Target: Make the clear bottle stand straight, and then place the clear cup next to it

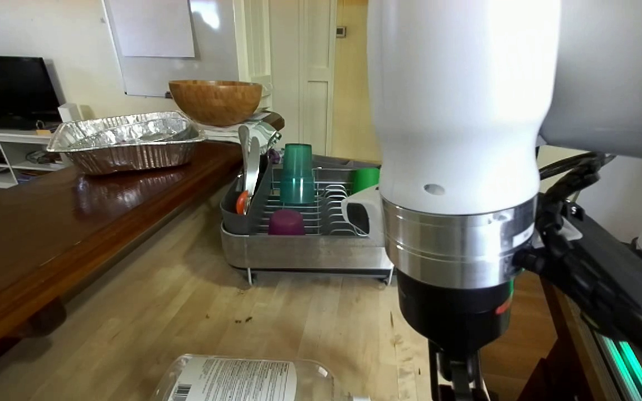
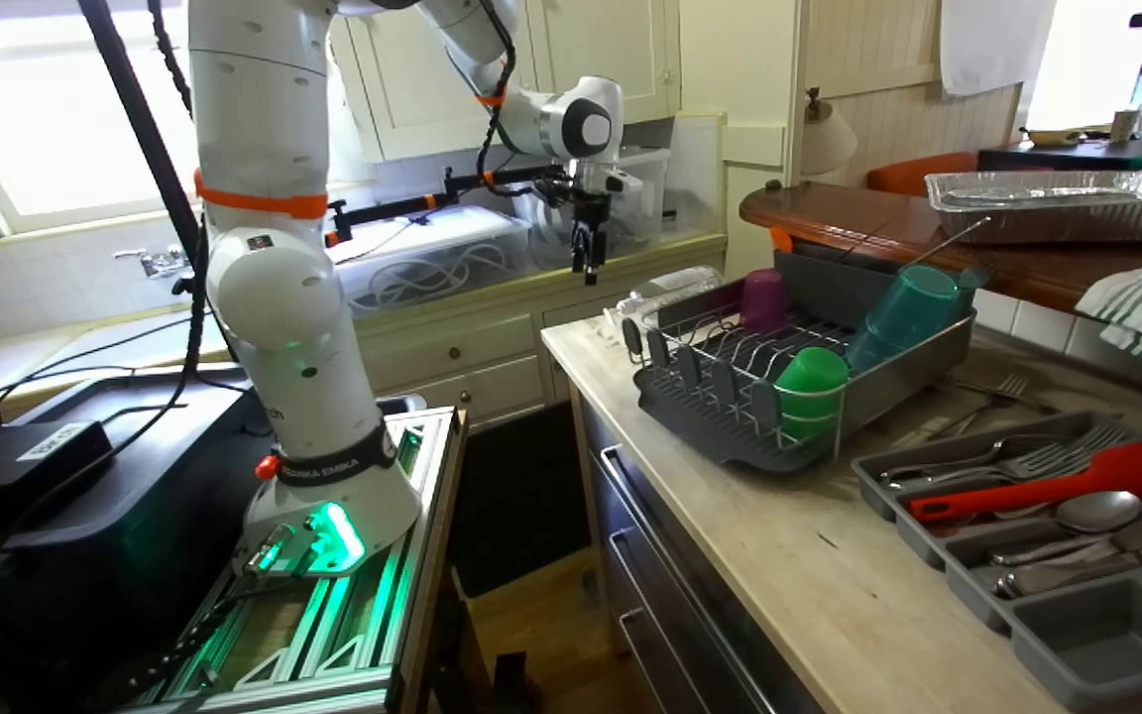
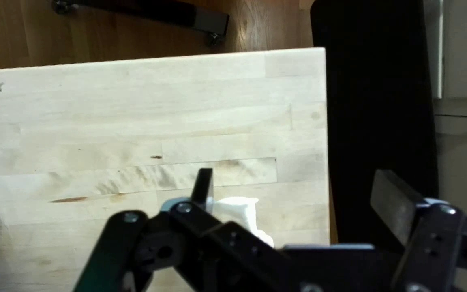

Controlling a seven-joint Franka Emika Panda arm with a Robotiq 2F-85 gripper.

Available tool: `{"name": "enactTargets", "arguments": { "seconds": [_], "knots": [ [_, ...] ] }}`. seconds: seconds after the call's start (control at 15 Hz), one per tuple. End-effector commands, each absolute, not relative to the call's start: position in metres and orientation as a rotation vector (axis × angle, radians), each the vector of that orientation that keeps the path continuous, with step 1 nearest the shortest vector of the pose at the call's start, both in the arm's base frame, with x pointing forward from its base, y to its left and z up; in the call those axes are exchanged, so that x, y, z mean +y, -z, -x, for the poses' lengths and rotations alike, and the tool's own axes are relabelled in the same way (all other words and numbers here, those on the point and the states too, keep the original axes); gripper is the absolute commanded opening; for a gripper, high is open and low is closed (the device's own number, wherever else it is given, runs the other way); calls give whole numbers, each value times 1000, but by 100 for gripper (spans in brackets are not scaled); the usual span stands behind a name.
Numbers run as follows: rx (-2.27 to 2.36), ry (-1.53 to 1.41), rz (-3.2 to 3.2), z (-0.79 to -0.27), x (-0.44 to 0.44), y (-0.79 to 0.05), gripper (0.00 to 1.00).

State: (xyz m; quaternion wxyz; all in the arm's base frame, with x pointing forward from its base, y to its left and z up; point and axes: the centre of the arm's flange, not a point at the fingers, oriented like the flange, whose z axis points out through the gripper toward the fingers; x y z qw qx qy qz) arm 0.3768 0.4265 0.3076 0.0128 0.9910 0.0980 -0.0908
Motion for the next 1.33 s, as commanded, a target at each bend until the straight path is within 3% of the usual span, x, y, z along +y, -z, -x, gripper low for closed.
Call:
{"name": "enactTargets", "arguments": {
  "seconds": [0.0, 1.27],
  "knots": [
    [291, 285, -3089, -379, 427, -307, 100],
    [482, 158, -3030, -428, 446, -244, 100]
  ]
}}
